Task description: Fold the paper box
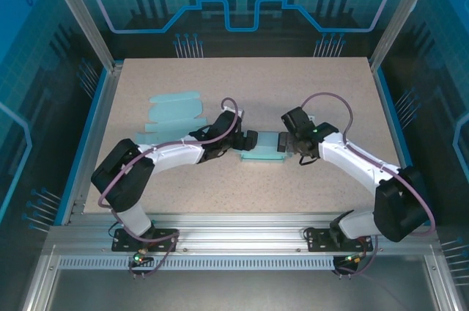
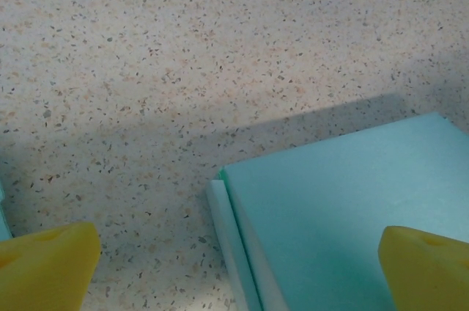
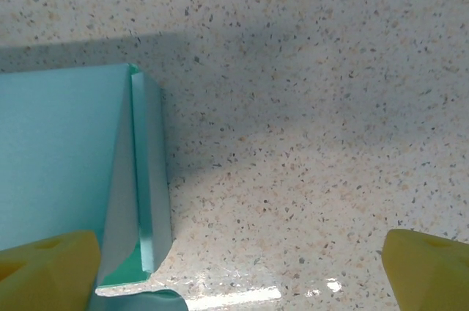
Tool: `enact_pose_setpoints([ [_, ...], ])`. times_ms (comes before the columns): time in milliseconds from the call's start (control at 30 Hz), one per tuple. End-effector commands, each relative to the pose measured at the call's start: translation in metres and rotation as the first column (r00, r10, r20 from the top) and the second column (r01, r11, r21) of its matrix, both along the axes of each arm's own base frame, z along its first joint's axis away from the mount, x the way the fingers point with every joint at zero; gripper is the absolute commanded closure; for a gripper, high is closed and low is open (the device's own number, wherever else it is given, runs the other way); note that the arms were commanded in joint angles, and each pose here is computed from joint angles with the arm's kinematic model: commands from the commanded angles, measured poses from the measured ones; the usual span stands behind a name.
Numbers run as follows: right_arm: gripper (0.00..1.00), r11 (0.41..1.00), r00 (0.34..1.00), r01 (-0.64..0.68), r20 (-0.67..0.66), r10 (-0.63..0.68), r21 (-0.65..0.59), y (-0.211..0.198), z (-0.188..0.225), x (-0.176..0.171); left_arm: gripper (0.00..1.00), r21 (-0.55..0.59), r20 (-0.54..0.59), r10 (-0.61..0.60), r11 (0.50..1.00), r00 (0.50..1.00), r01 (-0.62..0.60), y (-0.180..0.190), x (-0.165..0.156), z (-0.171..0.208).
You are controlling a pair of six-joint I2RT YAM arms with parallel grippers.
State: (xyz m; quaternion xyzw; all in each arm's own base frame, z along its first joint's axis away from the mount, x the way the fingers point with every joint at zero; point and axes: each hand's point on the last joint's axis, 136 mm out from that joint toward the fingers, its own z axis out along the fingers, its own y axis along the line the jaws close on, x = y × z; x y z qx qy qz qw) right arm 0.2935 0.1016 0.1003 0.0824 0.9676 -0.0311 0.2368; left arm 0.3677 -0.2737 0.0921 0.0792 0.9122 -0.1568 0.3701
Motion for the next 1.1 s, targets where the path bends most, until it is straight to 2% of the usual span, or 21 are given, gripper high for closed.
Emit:
enact_pose_setpoints([
  [0,0.00,0.999,0.998,0.033,-0.049,-0.034,-0.011,-0.005,-0.018,-0.006,0.02,0.026,-0.072,0.014,1.000,0.997,-0.012,0.006,-0.011,-0.026],
  [333,0.00,0.997,0.993,0.062,-0.101,-0.066,-0.046,-0.009,-0.044,-0.009,0.18,0.045,-0.156,0.074,0.997,0.985,-0.068,0.021,-0.027,-0.063],
  [567,0.00,0.998,0.993,0.065,-0.097,-0.066,-0.020,-0.005,-0.045,-0.008,0.24,0.050,-0.192,0.087,0.996,0.977,-0.079,0.026,-0.035,-0.074],
  [900,0.00,0.998,0.999,0.049,-0.024,-0.048,0.031,-0.006,-0.020,-0.013,0.25,-0.035,-0.134,0.049,0.998,0.990,-0.054,0.011,-0.026,-0.035],
  [1067,0.00,0.993,0.995,-0.074,0.079,0.067,0.087,0.007,-0.002,-0.014,0.25,-0.059,-0.100,0.051,0.997,0.994,-0.057,0.011,-0.024,-0.015],
])
